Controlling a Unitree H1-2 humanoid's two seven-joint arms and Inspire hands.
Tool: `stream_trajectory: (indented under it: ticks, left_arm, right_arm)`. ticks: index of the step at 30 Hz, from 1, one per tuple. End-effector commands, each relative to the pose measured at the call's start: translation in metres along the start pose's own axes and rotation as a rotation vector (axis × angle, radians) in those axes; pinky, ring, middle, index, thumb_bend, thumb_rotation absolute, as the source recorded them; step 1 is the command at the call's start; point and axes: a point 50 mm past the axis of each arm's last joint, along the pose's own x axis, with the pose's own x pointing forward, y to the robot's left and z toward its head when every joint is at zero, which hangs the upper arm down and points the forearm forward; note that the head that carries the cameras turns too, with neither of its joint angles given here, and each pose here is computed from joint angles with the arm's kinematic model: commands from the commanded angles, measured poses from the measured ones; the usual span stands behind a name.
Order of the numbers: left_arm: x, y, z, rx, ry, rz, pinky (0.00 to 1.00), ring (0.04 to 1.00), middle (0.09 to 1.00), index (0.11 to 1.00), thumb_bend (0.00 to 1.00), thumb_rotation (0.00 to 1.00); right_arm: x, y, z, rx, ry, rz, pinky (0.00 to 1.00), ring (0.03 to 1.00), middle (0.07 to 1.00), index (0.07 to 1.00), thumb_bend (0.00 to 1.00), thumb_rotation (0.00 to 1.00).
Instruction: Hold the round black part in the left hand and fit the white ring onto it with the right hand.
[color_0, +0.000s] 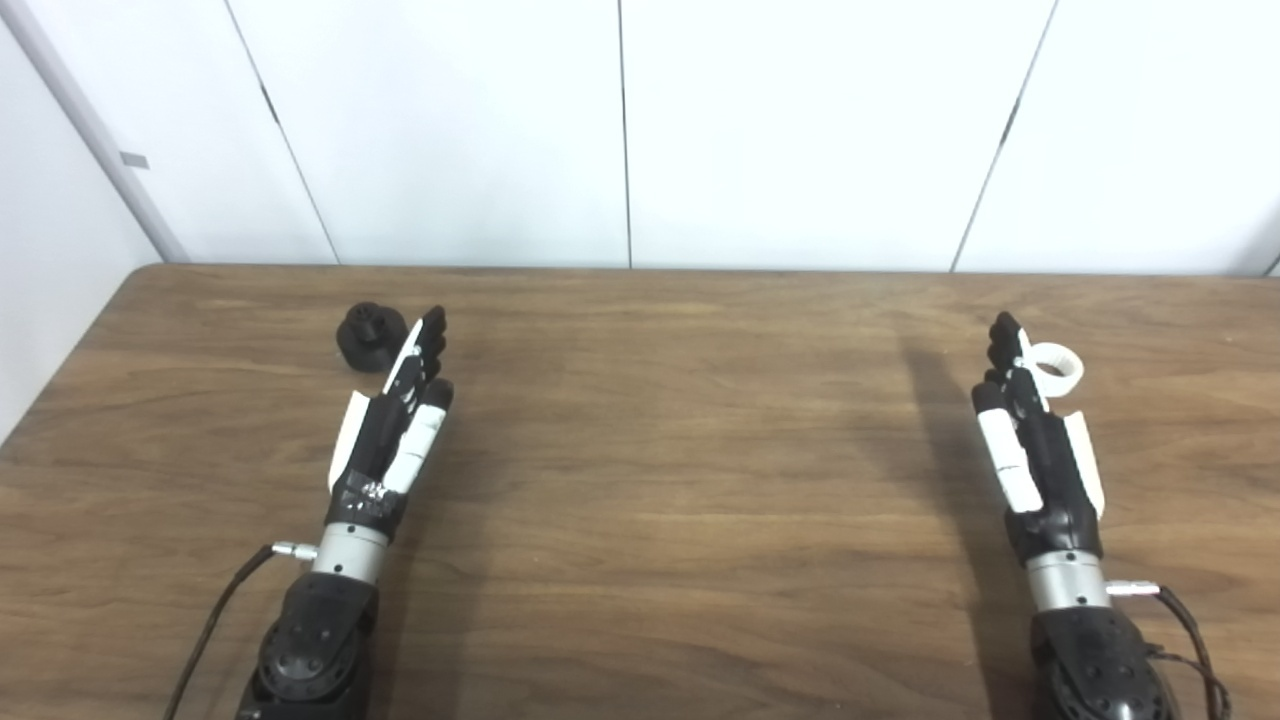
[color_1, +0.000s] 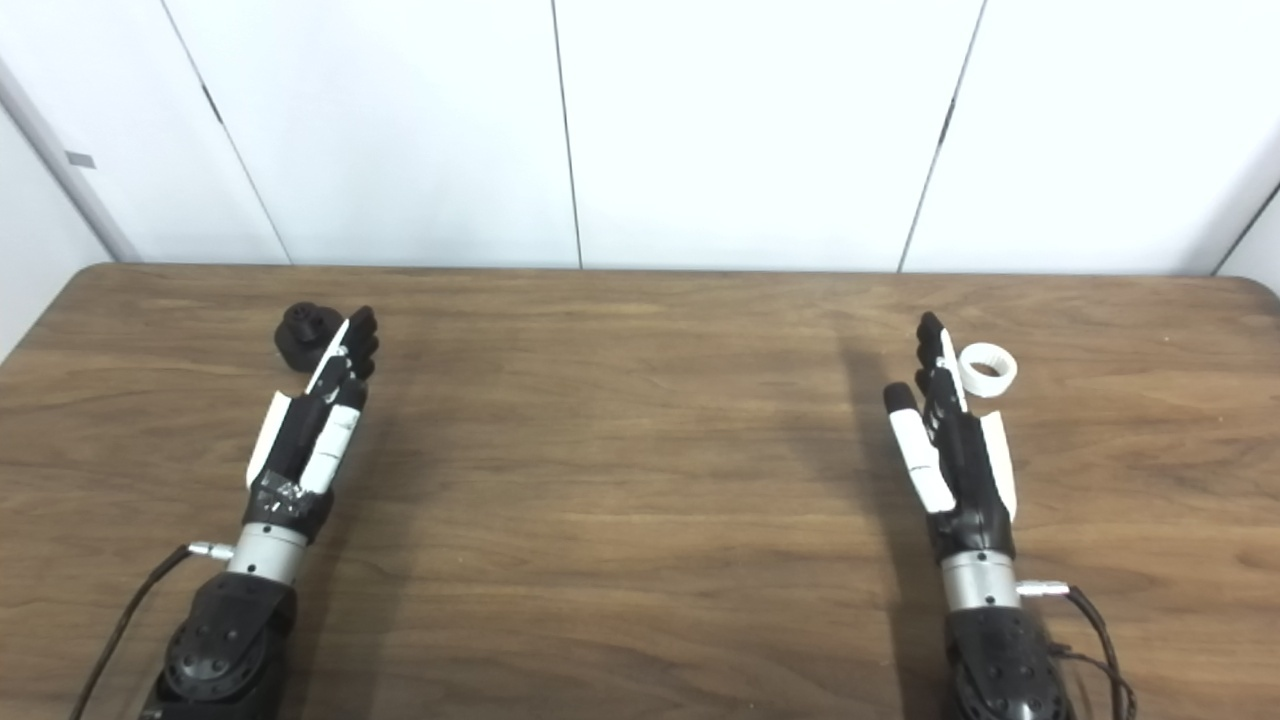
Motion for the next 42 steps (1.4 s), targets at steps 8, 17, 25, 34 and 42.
stream_trajectory:
  ticks: [8, 17, 25, 34, 42]
  left_arm:
    - [-0.026, -0.002, -0.026, 0.005, 0.086, -0.006, 1.00, 1.000, 1.000, 1.000, 0.70, 0.88]
    - [-0.024, -0.005, -0.025, 0.032, 0.082, 0.001, 0.97, 1.000, 1.000, 1.000, 0.75, 0.84]
    - [-0.023, -0.004, -0.022, 0.187, -0.034, 0.035, 0.92, 0.937, 0.910, 0.824, 0.80, 0.39]
    - [-0.007, 0.014, -0.005, 0.574, -0.196, 0.072, 0.90, 0.921, 0.883, 0.803, 0.82, 0.22]
    - [0.018, 0.044, 0.003, 0.809, -0.361, 0.156, 0.92, 0.936, 0.906, 0.843, 0.84, 0.24]
  right_arm:
    - [-0.017, 0.002, -0.021, 0.002, 0.056, -0.002, 1.00, 1.000, 1.000, 1.000, 0.44, 0.88]
    - [-0.017, 0.000, -0.023, 0.002, 0.053, 0.008, 1.00, 1.000, 1.000, 1.000, 0.44, 0.89]
    - [-0.018, 0.002, -0.029, 0.004, 0.055, 0.008, 0.98, 1.000, 0.994, 1.000, 0.43, 0.86]
    - [-0.020, 0.003, -0.030, 0.005, 0.073, 0.023, 1.00, 1.000, 0.996, 1.000, 0.41, 0.86]
    - [-0.022, 0.006, -0.033, 0.005, 0.067, 0.027, 1.00, 1.000, 1.000, 1.000, 0.37, 0.84]
